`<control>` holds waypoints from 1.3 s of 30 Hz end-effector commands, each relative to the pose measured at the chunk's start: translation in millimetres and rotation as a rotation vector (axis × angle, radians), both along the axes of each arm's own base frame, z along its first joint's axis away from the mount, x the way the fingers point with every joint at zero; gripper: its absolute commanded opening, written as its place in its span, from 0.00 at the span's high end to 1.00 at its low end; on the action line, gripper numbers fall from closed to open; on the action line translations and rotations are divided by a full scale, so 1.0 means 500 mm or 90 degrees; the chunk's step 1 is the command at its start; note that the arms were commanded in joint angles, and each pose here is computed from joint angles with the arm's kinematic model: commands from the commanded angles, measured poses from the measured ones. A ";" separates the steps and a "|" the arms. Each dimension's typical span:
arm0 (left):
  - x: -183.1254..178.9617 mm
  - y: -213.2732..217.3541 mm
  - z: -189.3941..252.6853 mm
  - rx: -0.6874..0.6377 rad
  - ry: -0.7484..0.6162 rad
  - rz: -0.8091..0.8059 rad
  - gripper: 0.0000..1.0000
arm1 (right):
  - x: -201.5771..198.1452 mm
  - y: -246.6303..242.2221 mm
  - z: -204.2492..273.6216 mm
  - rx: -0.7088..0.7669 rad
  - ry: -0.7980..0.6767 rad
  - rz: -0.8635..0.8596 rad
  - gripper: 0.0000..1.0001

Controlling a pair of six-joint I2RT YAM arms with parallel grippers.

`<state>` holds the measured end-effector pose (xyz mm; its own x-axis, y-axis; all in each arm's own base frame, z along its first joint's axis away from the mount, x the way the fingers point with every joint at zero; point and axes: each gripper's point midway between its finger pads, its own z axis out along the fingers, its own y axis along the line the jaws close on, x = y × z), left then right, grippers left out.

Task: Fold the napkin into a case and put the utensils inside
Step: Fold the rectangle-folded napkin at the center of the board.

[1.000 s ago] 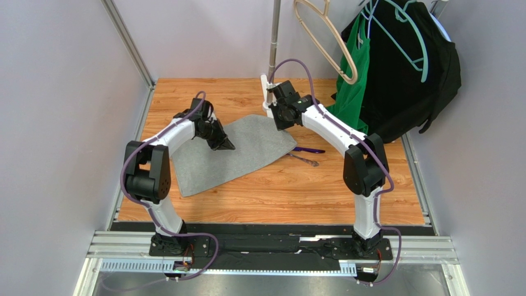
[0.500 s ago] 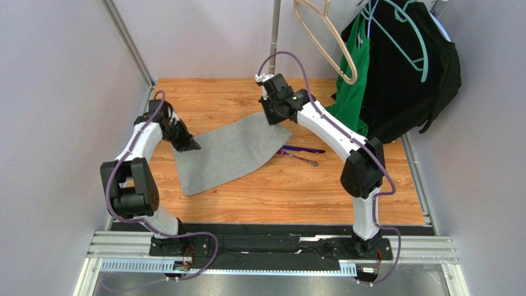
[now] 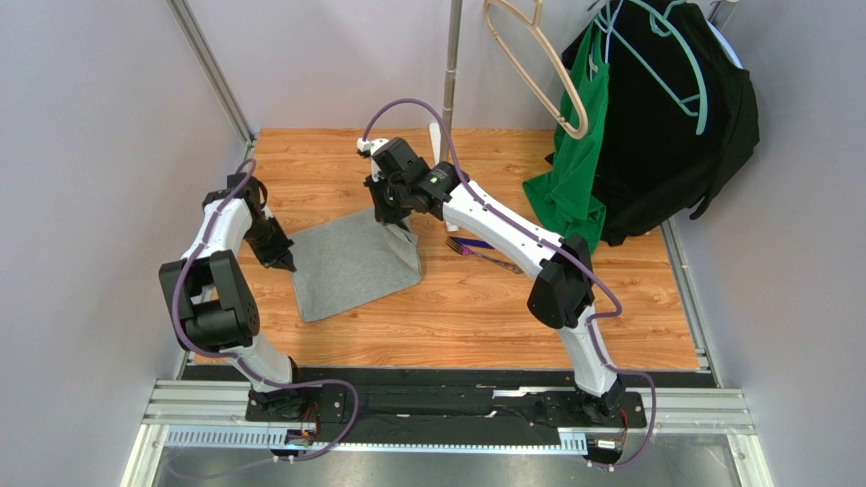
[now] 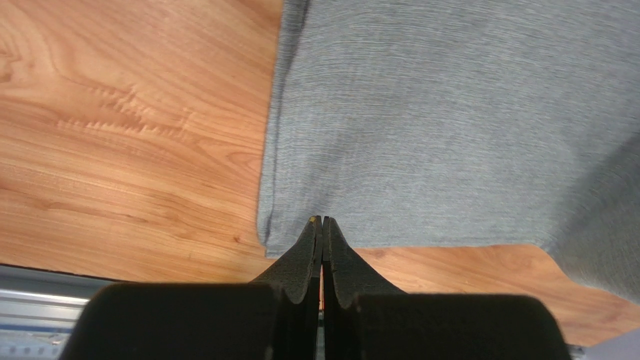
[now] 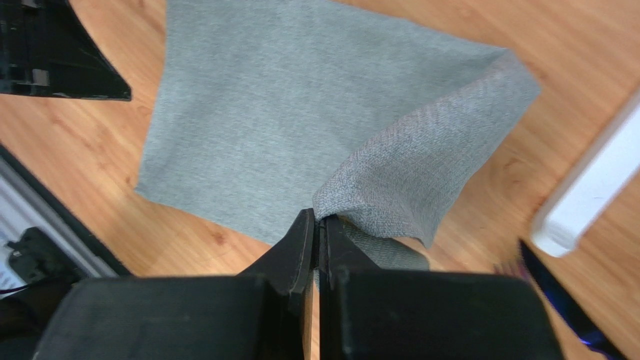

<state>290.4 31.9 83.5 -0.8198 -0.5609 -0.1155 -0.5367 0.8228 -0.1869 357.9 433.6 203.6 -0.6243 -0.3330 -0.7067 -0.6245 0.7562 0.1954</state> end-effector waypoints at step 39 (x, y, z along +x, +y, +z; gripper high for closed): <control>0.038 -0.149 -0.044 -0.051 -0.007 -0.051 0.99 | -0.033 0.034 0.060 0.211 0.060 0.171 1.00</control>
<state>307.0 -58.9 21.6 -0.8645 -0.4995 0.0559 -0.4950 0.8269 -0.2670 345.9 436.1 205.2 -0.6835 -0.2396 -0.6895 -0.6817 0.5471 0.4857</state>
